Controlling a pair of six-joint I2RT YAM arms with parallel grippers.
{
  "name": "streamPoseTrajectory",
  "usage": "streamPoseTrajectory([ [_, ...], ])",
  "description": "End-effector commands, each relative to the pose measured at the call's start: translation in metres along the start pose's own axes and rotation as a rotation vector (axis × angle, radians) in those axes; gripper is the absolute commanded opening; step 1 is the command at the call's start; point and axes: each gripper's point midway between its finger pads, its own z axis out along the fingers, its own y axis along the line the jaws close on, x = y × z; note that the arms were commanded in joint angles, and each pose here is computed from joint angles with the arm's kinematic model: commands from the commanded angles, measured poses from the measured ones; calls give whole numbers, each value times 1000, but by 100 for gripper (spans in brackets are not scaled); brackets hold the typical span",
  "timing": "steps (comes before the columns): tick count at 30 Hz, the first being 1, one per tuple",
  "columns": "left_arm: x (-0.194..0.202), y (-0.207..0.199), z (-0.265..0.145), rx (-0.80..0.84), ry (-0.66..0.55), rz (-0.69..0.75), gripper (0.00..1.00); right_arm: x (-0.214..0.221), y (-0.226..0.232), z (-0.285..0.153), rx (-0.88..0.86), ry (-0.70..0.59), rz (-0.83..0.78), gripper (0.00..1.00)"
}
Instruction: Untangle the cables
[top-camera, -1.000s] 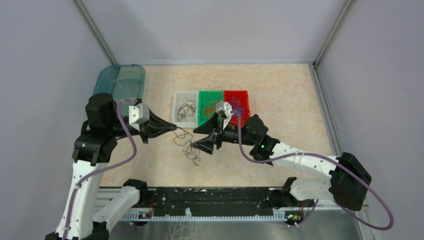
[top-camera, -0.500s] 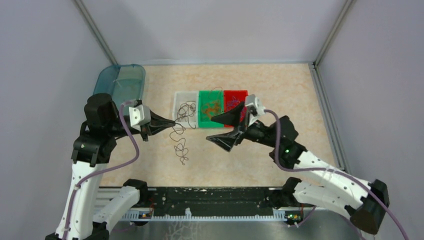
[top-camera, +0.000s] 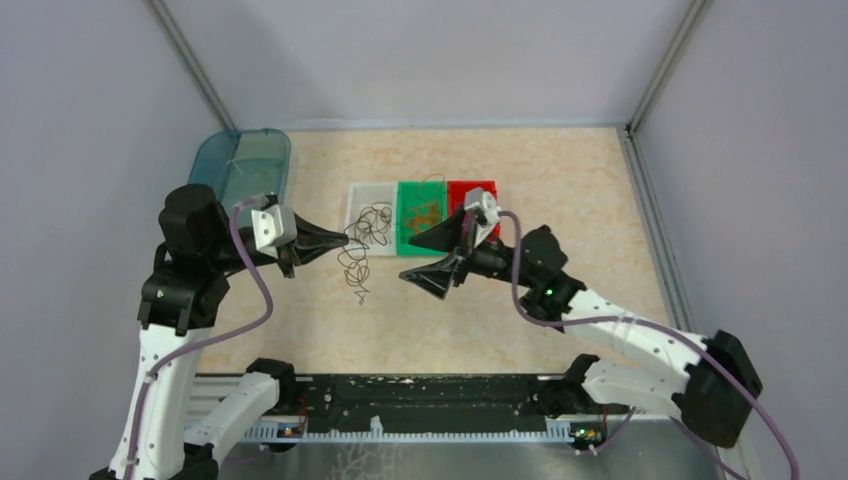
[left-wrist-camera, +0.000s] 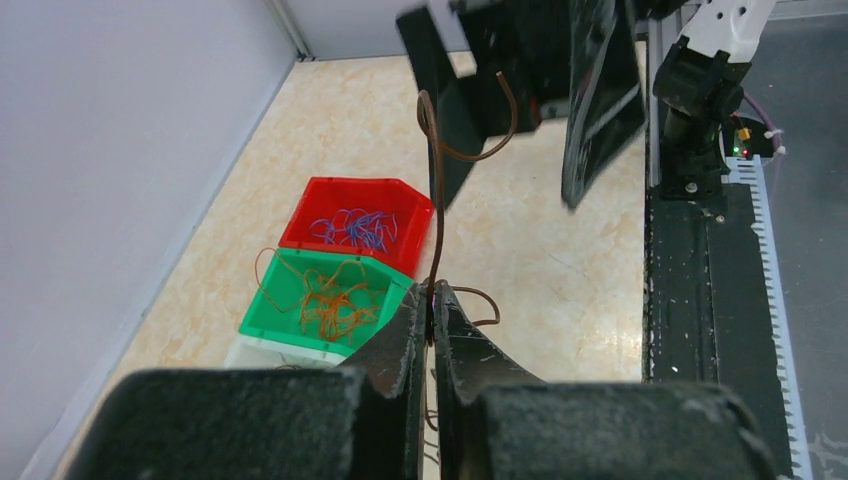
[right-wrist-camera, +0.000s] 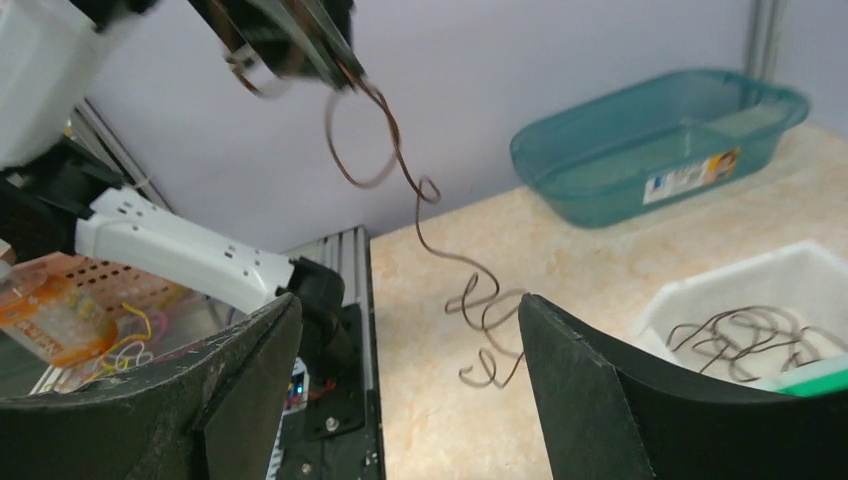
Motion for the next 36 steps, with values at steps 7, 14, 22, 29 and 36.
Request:
streamPoseTrajectory([
  [7,-43,-2,-2,34,-88,9,7,1,18,87,-174,-57,-31,79],
  [14,-60,-3,-5,45,-112,22,7,35,13,109,-169,-42,37,68],
  [22,-87,1,-9,29,-149,80,8,93,8,103,-151,70,119,44],
  [29,-128,8,-18,-8,-202,171,8,130,-5,88,-95,117,175,43],
  [36,-162,12,-25,-35,-244,232,8,146,-6,81,-82,136,209,41],
])
